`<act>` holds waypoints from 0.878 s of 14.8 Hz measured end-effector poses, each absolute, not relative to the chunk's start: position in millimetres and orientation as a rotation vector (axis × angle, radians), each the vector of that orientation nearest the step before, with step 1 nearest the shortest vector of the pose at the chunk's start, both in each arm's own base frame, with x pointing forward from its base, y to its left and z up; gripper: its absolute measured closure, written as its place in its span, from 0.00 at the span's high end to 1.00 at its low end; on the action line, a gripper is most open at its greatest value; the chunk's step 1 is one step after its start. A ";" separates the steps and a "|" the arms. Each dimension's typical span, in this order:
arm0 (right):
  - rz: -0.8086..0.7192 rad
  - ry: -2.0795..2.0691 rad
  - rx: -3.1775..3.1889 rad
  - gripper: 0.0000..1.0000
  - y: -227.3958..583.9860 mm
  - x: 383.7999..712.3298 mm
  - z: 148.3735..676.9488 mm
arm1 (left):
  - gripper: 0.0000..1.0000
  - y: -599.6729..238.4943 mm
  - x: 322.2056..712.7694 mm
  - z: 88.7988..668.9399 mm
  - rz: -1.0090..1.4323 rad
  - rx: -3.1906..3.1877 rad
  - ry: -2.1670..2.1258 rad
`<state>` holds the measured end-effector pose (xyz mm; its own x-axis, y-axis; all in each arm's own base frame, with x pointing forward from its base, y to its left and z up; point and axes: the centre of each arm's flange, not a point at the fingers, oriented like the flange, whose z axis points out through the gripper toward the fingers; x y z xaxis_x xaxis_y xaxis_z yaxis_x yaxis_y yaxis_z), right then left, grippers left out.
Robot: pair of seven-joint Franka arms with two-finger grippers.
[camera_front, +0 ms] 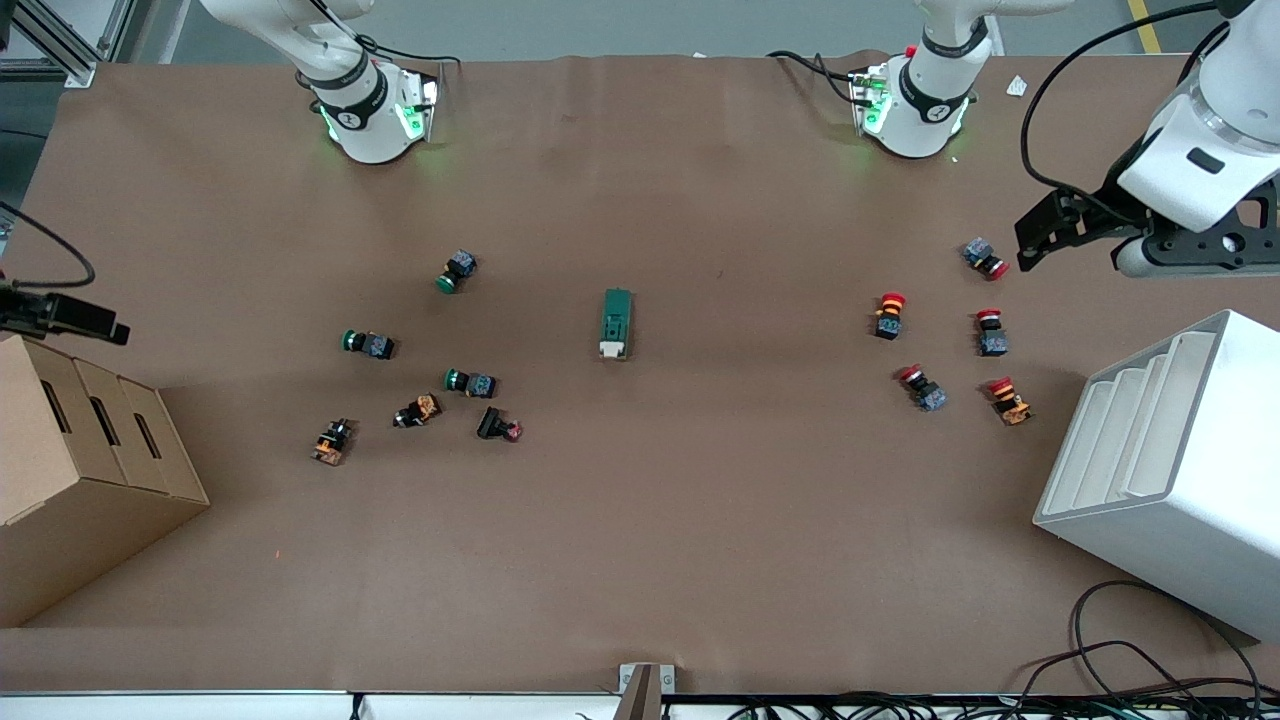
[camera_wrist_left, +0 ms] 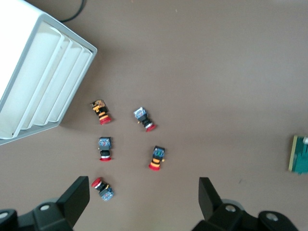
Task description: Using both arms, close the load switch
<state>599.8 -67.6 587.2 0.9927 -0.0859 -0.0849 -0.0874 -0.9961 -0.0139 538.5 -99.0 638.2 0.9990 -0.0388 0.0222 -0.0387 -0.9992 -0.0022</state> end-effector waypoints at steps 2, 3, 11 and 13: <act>0.119 0.115 -3.139 1.00 -49.8 589.1 592.6 | 1.00 -85.9 527.4 638.5 -0.027 -3.135 0.099; 0.119 0.107 -3.142 1.00 -43.0 585.9 593.6 | 1.00 -81.7 521.7 640.1 -0.028 -3.133 0.111; 0.111 0.059 -3.158 1.00 -27.8 556.9 604.1 | 1.00 -76.0 508.3 638.8 -0.025 -3.130 0.162; 0.091 0.046 -3.160 1.00 -23.1 547.5 612.6 | 1.00 -70.5 509.1 639.2 -0.026 -3.132 0.148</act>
